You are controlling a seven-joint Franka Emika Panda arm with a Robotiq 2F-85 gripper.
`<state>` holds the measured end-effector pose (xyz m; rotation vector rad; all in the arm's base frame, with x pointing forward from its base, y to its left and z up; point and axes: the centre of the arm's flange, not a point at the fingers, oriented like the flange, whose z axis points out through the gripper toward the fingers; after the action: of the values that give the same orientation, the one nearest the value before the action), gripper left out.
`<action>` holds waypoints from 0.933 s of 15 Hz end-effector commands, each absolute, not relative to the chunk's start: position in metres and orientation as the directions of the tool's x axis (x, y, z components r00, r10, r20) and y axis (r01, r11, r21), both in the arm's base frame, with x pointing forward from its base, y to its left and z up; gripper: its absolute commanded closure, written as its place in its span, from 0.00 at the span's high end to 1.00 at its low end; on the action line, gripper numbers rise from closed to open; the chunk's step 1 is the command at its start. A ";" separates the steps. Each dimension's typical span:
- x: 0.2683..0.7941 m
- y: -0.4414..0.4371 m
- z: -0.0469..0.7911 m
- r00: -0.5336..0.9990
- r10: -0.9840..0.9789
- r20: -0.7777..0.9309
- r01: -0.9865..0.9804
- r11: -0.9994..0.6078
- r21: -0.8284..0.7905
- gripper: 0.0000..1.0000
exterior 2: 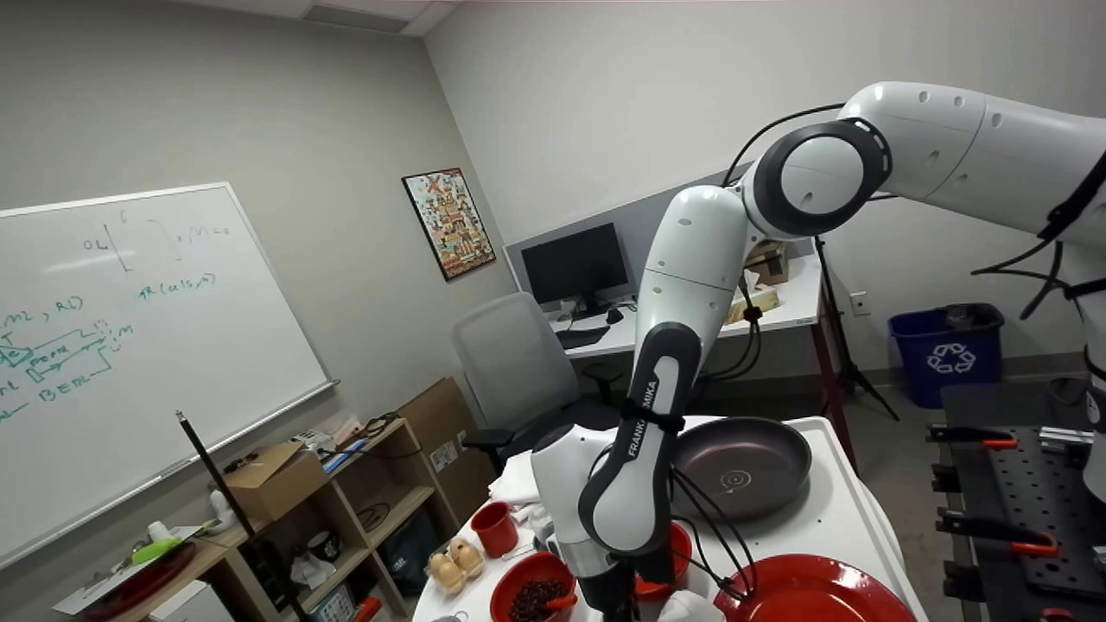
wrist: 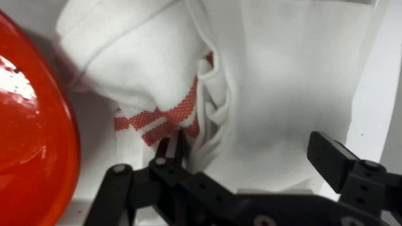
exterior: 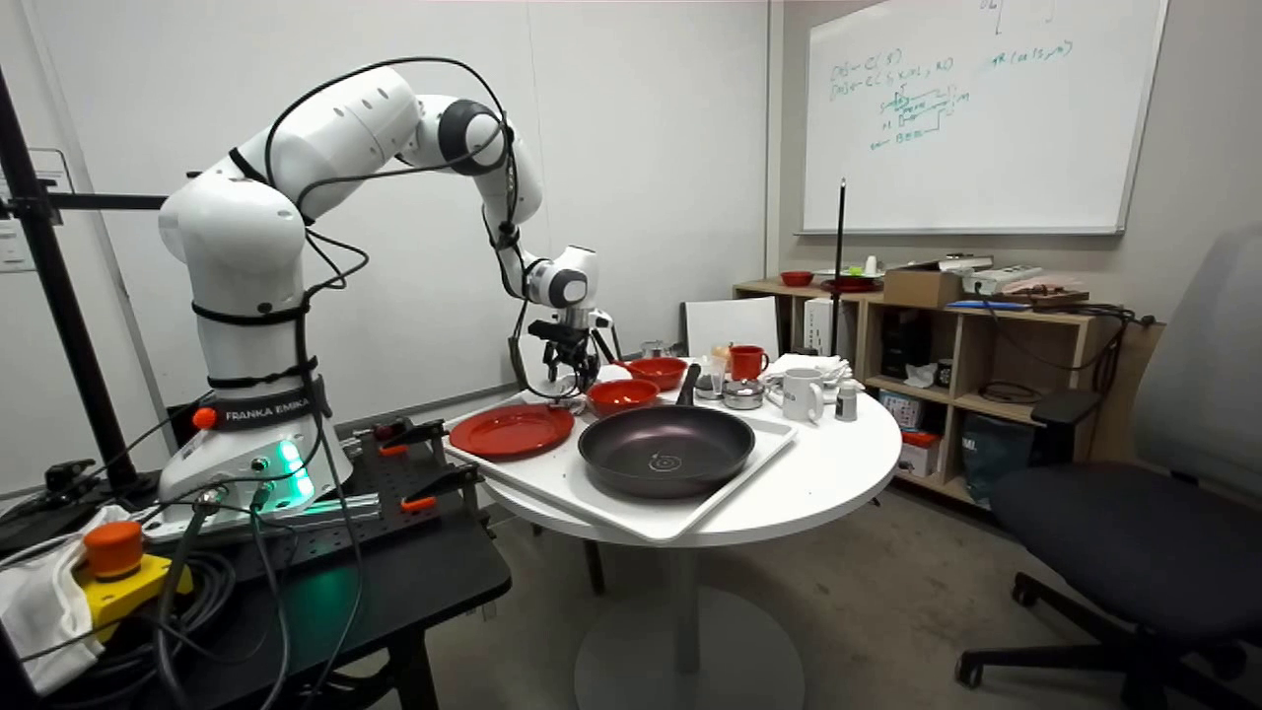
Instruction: Use the white towel to wipe the pan
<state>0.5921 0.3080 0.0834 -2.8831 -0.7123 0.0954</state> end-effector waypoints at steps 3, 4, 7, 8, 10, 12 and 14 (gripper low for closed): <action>0.564 0.310 0.150 0.889 0.455 0.050 0.457 -0.874 -0.167 1.00; 0.563 0.309 0.161 0.896 0.439 0.060 0.443 -0.883 -0.154 1.00; 0.561 0.298 0.186 0.929 0.365 0.059 0.369 -0.919 -0.138 1.00; 0.562 0.292 0.193 0.946 0.321 0.047 0.325 -0.936 -0.133 1.00; 0.561 0.276 0.203 0.969 0.247 0.027 0.249 -0.961 -0.122 1.00; 0.558 0.260 0.211 0.986 0.166 -0.006 0.165 -0.981 -0.104 1.00; 0.552 0.244 0.218 0.996 0.074 -0.041 0.071 -0.995 -0.073 1.00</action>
<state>0.5737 0.2647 0.1987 -3.0215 -0.2999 -0.0028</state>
